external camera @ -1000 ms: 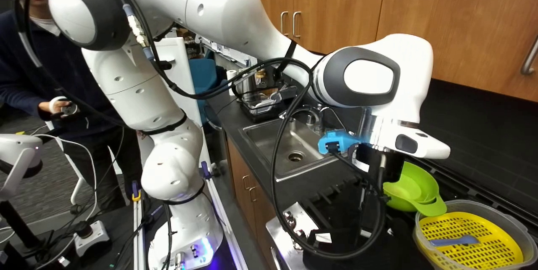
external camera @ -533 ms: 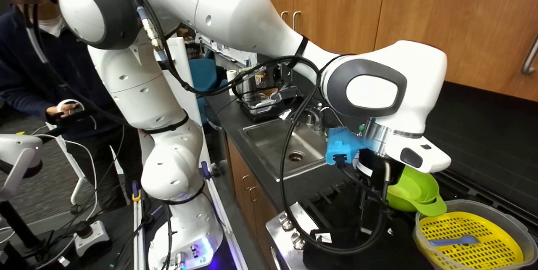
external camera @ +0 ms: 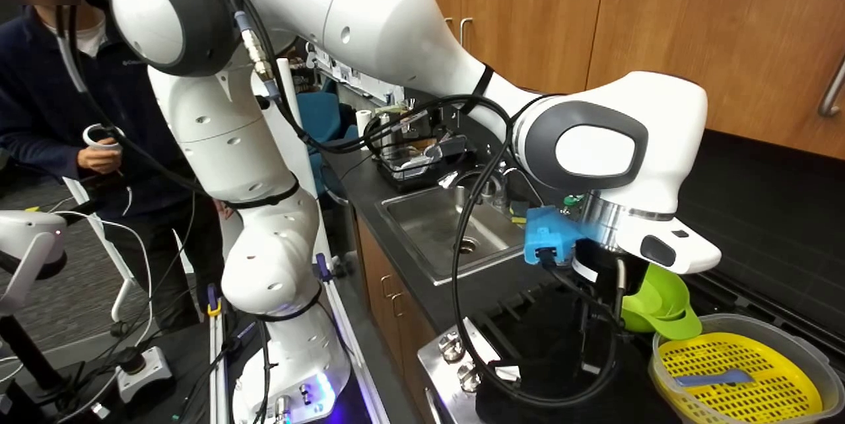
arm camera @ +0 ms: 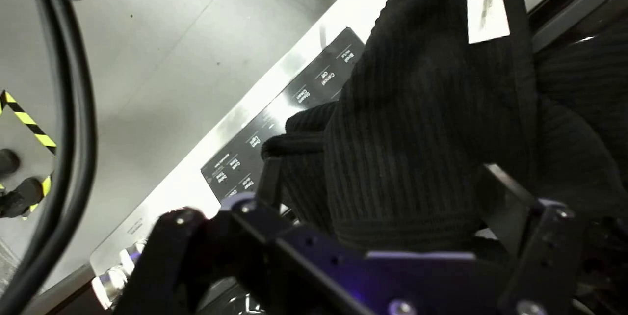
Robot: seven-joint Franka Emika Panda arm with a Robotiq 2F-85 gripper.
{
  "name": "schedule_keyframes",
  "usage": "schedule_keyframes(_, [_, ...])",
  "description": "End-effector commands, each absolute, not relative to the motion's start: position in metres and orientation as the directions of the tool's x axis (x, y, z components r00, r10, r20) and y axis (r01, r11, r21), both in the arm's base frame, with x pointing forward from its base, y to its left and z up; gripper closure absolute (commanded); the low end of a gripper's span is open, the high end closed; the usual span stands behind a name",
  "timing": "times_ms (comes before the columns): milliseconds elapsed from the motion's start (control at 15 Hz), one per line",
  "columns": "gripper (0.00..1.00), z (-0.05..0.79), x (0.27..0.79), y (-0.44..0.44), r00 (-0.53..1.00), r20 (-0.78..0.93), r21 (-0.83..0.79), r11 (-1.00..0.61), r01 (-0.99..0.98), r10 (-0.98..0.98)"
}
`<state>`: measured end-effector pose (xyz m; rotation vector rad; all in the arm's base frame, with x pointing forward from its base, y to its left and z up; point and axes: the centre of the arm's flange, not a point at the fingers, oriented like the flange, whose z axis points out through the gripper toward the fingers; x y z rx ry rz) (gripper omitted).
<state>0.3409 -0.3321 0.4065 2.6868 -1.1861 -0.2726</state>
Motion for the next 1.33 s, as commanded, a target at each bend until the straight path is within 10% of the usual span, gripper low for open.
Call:
schedule_keyframes(0, [0.0, 0.406, 0.341, -0.332, 0.663, -0.09, 0.25, -0.661, -0.708, -0.744])
schedule_keyframes(1267, [0.0, 0.377, 0.357, -0.341, 0.686, -0.108, 0.047, -0.693, -0.72, -0.72])
